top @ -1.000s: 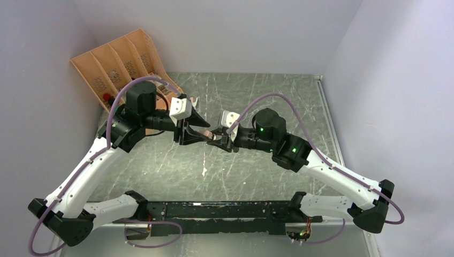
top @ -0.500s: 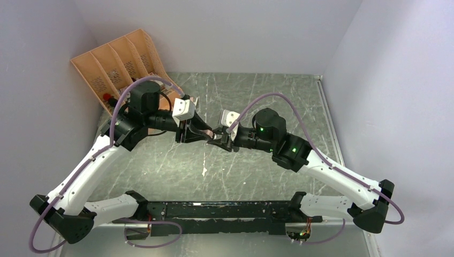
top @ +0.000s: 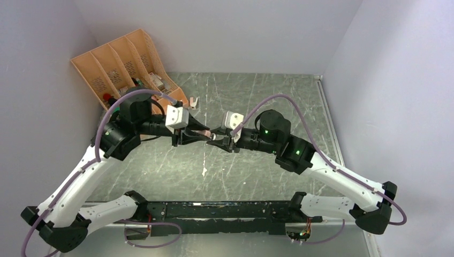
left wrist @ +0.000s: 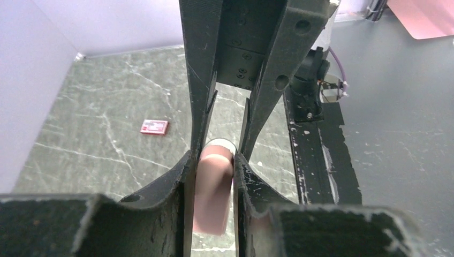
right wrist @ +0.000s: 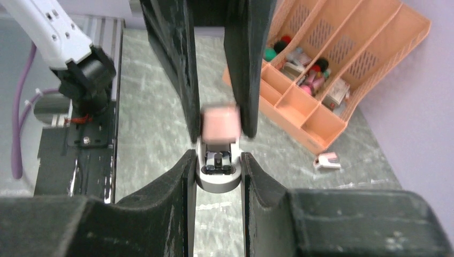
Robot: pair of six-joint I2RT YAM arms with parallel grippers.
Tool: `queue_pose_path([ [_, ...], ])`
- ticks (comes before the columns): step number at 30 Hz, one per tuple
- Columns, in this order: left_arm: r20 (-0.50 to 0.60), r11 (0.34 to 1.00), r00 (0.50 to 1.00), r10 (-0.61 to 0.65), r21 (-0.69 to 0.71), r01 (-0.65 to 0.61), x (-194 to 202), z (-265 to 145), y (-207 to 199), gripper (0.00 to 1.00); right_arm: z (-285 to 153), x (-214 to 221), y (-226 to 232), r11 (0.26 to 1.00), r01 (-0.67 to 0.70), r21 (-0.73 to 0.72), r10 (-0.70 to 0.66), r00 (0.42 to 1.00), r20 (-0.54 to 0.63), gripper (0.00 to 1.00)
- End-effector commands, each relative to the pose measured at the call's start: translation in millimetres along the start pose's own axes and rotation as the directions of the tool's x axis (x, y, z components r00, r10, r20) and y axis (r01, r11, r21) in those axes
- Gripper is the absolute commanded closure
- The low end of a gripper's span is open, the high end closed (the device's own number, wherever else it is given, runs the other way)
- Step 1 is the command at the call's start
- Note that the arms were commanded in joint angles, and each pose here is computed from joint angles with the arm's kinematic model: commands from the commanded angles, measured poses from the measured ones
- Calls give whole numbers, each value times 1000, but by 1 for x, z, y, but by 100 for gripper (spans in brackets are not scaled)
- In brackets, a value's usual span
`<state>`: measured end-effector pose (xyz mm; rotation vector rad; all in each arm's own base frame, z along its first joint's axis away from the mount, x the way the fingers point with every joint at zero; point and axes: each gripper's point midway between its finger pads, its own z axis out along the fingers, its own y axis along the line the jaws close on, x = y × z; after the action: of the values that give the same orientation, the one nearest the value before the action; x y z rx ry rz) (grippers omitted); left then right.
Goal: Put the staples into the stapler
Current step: Open the stapler at the center of the board.
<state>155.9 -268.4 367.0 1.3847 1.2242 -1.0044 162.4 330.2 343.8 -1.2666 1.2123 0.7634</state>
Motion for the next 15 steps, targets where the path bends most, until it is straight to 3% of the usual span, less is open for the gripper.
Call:
queue_pose_path([
  [1, -14, 983, 997, 72, -167, -73, -9, -20, 17, 93, -20, -6, -14, 997, 25, 79, -23, 999, -25, 100],
  [15, -74, 943, 993, 89, -315, -108, -2, -48, 19, 93, -29, -11, -15, 995, 28, 96, -29, 1000, 5, 100],
])
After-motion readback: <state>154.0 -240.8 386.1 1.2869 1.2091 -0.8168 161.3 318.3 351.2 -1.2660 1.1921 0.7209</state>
